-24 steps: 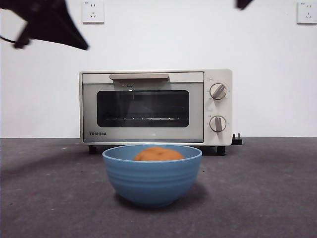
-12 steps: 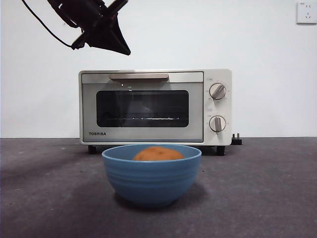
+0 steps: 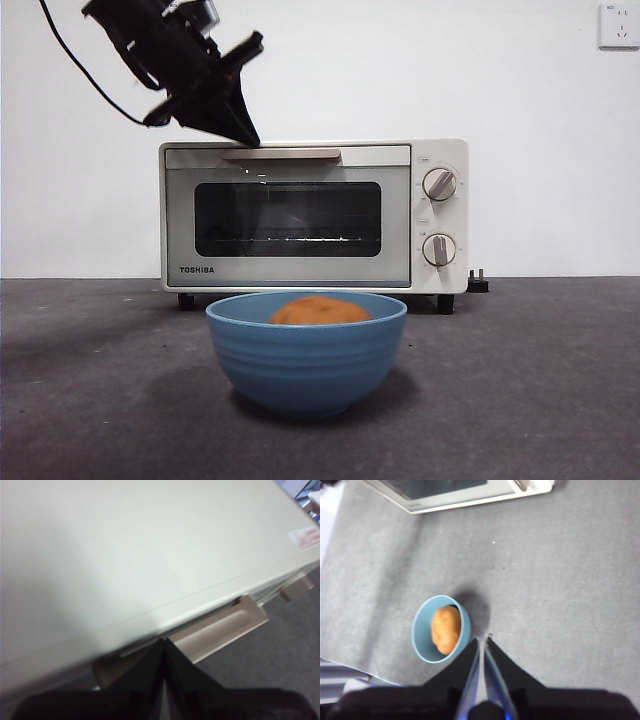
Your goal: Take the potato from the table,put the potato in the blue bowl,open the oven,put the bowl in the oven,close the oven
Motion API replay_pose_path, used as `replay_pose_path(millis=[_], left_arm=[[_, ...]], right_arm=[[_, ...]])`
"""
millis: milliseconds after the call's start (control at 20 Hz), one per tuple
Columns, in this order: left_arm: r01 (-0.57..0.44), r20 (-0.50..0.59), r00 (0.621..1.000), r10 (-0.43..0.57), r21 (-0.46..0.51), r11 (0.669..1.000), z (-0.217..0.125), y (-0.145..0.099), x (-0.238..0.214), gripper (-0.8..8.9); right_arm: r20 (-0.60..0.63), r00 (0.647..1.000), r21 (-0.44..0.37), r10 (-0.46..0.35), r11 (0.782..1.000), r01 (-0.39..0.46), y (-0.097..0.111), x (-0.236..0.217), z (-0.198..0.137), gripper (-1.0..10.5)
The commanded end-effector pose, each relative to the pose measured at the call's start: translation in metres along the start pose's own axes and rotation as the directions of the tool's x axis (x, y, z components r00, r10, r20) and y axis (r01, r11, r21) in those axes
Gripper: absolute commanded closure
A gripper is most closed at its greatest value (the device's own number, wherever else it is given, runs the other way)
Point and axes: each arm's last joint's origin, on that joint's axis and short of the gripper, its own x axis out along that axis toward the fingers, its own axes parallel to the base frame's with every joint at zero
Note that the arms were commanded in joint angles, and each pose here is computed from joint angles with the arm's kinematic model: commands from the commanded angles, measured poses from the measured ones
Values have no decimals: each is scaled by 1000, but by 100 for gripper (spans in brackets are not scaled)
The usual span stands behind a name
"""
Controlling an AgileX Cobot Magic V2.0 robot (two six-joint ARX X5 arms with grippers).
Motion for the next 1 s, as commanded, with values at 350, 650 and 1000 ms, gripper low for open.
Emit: replay_pose_path(millis=[350, 650, 1000], left_arm=[[-21, -154, 988, 22, 5, 1000, -19, 3, 14, 819], [-87, -258, 961, 99, 57, 995, -30, -6, 16, 819], [-119, -320, 936, 148, 108, 987, -41, -25, 22, 819]], right_arm=[[17, 1000, 23, 4, 1000, -5, 1, -3, -4, 918], [147, 988, 24, -43, 999, 40, 14, -27, -19, 918], [192, 974, 27, -121, 993, 118, 23, -49, -50, 918]])
